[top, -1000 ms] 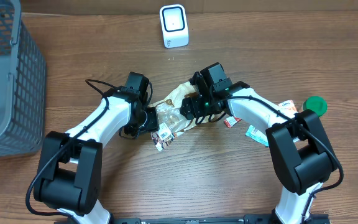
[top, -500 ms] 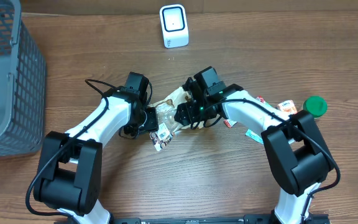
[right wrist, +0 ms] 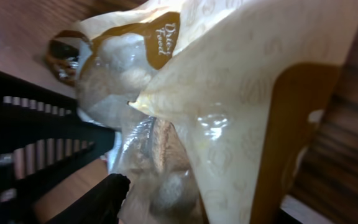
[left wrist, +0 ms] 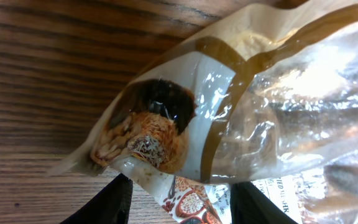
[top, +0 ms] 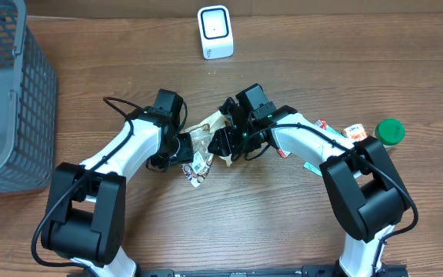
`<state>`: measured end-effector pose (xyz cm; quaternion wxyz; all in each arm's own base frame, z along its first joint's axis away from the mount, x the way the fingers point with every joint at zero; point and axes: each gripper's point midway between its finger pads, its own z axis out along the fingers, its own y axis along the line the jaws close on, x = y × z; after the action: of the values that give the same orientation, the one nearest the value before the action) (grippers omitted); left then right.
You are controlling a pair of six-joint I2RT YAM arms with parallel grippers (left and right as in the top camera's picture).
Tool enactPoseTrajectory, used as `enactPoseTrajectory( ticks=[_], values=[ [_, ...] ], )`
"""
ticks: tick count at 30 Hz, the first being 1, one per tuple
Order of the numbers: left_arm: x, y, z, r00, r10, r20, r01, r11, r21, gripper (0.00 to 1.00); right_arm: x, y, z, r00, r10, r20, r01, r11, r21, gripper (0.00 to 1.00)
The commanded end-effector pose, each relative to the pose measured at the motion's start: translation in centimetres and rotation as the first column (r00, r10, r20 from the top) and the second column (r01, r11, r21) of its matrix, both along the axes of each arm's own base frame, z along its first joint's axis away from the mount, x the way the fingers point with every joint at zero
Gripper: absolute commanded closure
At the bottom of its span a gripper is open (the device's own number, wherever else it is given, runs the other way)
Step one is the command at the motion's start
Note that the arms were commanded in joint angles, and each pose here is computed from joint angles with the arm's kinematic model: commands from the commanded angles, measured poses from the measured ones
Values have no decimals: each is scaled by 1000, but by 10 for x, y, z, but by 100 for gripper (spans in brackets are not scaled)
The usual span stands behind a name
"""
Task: Scan the item barcode
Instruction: 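Hold the brown bag with both grippers and pull it taut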
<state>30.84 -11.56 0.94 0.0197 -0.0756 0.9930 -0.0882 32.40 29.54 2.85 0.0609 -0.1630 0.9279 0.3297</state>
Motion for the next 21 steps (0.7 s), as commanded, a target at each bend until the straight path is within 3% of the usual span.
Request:
enactPoseTrajectory(
  ticks=[1,6,11,19,21],
  values=[
    [-5,6,-14,1000,1,-28,0,999,40,56,-18,20,7,996,60,-67,-54,994,95,45],
    [-5,5,-14,1000,1,-28,0,999,40,56,-17,22,9,996,55,-69,-47,993,108,37],
    [-5,6,-14,1000,1,-27,0,999,41,56,-11,19,10,995,3,-99,8,994,109,39],
    [-5,6,-14,1000,-5,-27,6,999,41,53,-10,19,11,994,-3,-106,15,993,115,66],
    [-5,6,-14,1000,-14,-26,15,999,41,50,-13,21,13,993,11,-120,6,991,134,69]
  ],
)
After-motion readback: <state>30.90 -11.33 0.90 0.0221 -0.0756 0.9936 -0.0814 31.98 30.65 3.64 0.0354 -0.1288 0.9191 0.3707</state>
